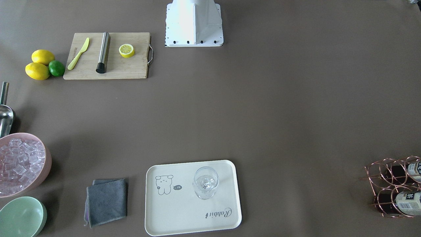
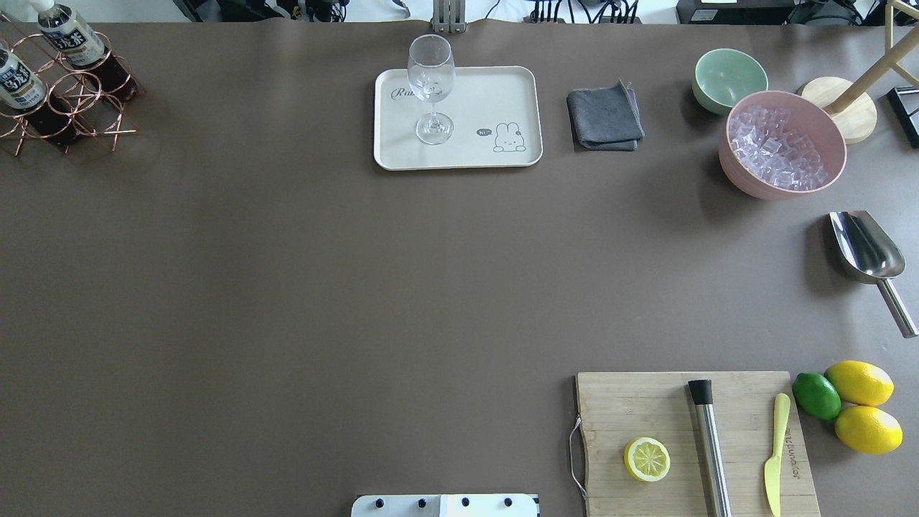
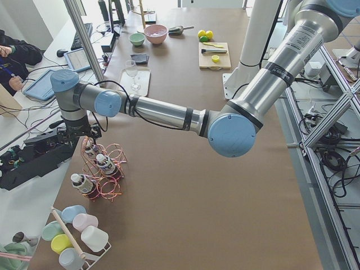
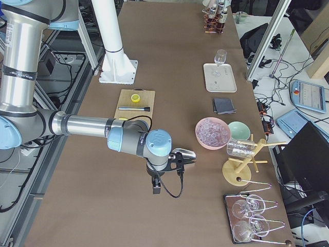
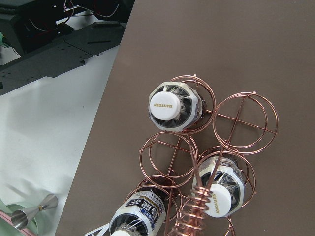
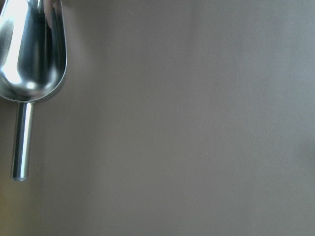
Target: Take tea from basket to plate
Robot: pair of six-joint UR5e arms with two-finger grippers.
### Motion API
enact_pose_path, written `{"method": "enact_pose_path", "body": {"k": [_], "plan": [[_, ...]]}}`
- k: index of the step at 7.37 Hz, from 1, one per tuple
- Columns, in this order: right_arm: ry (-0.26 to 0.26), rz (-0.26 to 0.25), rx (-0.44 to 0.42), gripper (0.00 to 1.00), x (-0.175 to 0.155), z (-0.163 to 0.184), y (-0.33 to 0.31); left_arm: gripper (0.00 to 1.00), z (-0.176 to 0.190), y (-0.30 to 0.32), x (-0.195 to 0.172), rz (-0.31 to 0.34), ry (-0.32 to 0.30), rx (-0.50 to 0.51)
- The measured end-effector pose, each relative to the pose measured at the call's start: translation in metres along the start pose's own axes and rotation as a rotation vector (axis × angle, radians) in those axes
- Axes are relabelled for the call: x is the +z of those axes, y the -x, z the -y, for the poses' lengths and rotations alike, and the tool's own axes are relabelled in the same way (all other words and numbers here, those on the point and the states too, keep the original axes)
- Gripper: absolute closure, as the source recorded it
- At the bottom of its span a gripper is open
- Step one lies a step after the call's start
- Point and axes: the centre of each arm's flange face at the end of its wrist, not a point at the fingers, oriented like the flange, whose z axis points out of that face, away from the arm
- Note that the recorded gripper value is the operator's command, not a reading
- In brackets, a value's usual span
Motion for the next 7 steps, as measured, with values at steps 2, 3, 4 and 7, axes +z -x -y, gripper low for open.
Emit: {"method": "enact_pose_path", "body": {"k": [2,3,4,7], "plan": [[-0.002,0.0,0.001,0.0,-0.001,0.0,0.001,1.0,-0.003,-0.002,0.002,-0.015,-0.016,-0.003],[-0.003,0.0,0.0,0.0,-0.001,0.0,0.001,1.0,-0.005,-0.002,0.001,-0.017,-0.017,-0.007],[-0.004,0.0,0.0,0.0,-0.002,0.001,0.001,1.0,-0.01,0.0,-0.002,-0.014,-0.017,-0.014],[-0.006,-0.001,0.003,0.0,-0.003,0.001,0.002,1.0,-0.023,0.007,-0.04,0.01,-0.037,-0.015]]}}
